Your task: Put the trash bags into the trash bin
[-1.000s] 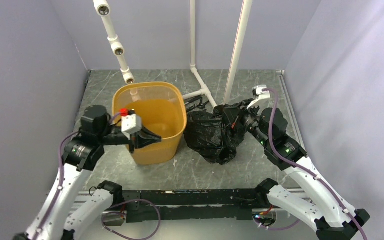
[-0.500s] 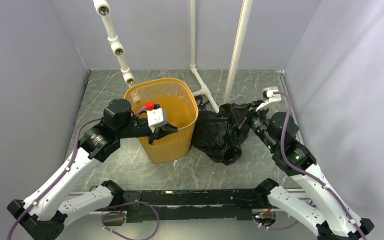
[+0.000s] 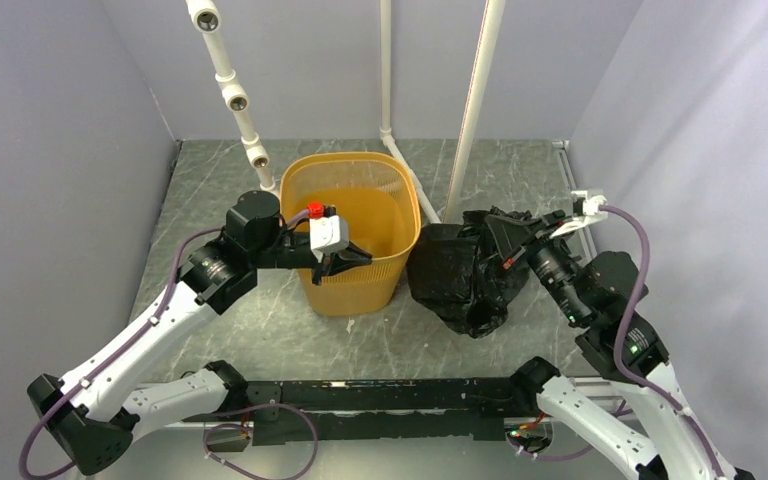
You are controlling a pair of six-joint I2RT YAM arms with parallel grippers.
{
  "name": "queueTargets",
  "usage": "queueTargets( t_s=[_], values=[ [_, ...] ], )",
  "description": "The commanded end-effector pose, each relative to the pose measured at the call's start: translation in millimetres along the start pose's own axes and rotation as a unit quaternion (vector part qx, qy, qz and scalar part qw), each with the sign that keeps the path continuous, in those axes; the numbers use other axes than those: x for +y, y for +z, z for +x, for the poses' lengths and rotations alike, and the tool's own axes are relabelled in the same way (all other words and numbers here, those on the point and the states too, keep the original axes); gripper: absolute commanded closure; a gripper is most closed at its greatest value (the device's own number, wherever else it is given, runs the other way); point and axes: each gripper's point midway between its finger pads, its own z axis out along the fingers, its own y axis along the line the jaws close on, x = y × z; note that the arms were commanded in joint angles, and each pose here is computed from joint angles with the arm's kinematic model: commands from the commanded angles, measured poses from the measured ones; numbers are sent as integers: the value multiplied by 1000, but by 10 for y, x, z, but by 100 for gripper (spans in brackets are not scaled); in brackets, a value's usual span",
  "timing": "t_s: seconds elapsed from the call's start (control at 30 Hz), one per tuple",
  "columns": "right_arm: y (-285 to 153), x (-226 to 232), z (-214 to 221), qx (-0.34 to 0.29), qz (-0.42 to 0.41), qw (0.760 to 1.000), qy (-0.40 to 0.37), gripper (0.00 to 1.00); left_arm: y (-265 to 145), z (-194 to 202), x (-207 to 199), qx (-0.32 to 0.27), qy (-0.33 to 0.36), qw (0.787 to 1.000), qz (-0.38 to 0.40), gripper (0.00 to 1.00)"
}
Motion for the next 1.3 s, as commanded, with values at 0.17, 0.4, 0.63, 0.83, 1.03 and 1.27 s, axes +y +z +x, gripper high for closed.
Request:
queueTargets(
  t_s=[0.17, 0.4, 0.63, 0.83, 1.03, 1.27],
  values=[
    [-426, 184, -497, -69, -40, 997, 12, 95, -24, -282, -153, -38, 60, 996, 46, 98],
    [-473, 21, -478, -64, 1, 998, -4, 94, -21, -116, -105, -13, 70, 997, 33, 98],
    [-340, 36, -352, -34, -2, 999, -16, 94, -111, -58, 151, -8, 50, 996, -68, 59],
    [-269, 96, -294, -20, -18, 999, -22, 94, -278, -151, 284, -16, 44, 990, -135, 42],
    [-130, 166, -150, 18, -35, 999, -29, 94, -445, -686, 140, -96, 32, 987, -129, 14],
    [-437, 823, -180, 30, -227, 973, -39, 94, -370, -923, 143, -143, -100, 977, -118, 7]
  ],
)
